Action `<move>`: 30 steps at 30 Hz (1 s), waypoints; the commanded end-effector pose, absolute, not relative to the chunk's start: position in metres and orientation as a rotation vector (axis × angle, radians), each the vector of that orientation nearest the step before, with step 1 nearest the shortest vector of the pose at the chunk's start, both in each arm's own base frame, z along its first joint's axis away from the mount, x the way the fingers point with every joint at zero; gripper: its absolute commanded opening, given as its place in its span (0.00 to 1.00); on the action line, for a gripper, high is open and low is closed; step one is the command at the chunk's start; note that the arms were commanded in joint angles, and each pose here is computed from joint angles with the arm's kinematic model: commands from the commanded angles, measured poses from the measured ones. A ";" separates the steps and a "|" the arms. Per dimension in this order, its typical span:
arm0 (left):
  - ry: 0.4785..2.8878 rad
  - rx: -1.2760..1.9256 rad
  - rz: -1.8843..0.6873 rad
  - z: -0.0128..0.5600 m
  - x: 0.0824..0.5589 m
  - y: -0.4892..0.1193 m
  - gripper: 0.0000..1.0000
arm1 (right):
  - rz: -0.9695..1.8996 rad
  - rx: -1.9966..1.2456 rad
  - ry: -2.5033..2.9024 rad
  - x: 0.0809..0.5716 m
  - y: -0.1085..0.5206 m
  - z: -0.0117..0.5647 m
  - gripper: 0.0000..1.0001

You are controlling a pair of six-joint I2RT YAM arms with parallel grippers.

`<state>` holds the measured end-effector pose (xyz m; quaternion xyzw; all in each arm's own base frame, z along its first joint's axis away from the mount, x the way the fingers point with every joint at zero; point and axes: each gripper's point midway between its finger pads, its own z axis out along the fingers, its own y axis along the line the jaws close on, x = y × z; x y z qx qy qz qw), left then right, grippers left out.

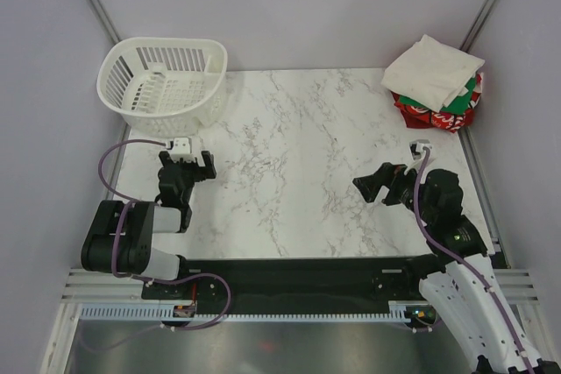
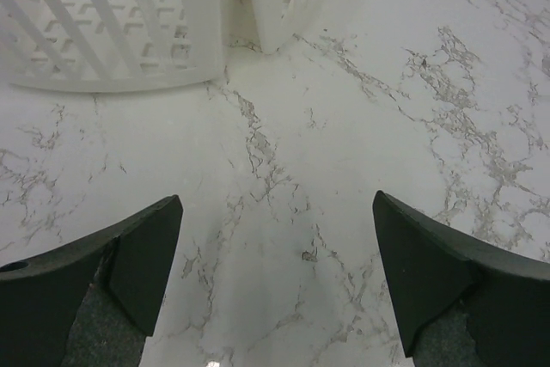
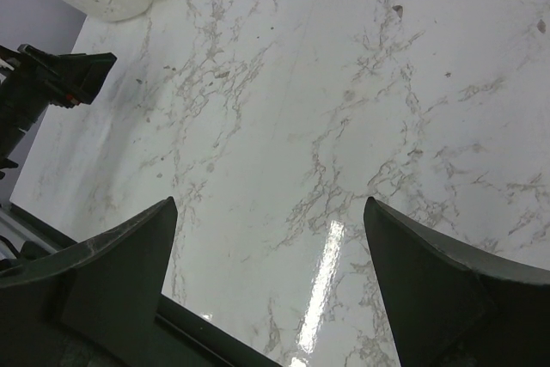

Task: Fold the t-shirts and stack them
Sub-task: Neatly place the folded tshirt to the corner

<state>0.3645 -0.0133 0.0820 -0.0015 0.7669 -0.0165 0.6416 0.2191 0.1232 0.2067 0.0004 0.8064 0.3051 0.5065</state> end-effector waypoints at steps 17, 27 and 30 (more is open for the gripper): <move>1.646 0.049 -0.060 0.106 0.371 -0.021 1.00 | 0.472 0.259 1.932 0.260 0.082 0.214 0.98; 1.647 0.048 -0.057 0.106 0.371 -0.020 1.00 | -0.151 0.590 1.861 0.284 -0.016 0.210 0.98; 1.647 0.046 -0.058 0.106 0.371 -0.020 1.00 | -0.214 0.607 1.866 0.294 -0.021 0.209 0.98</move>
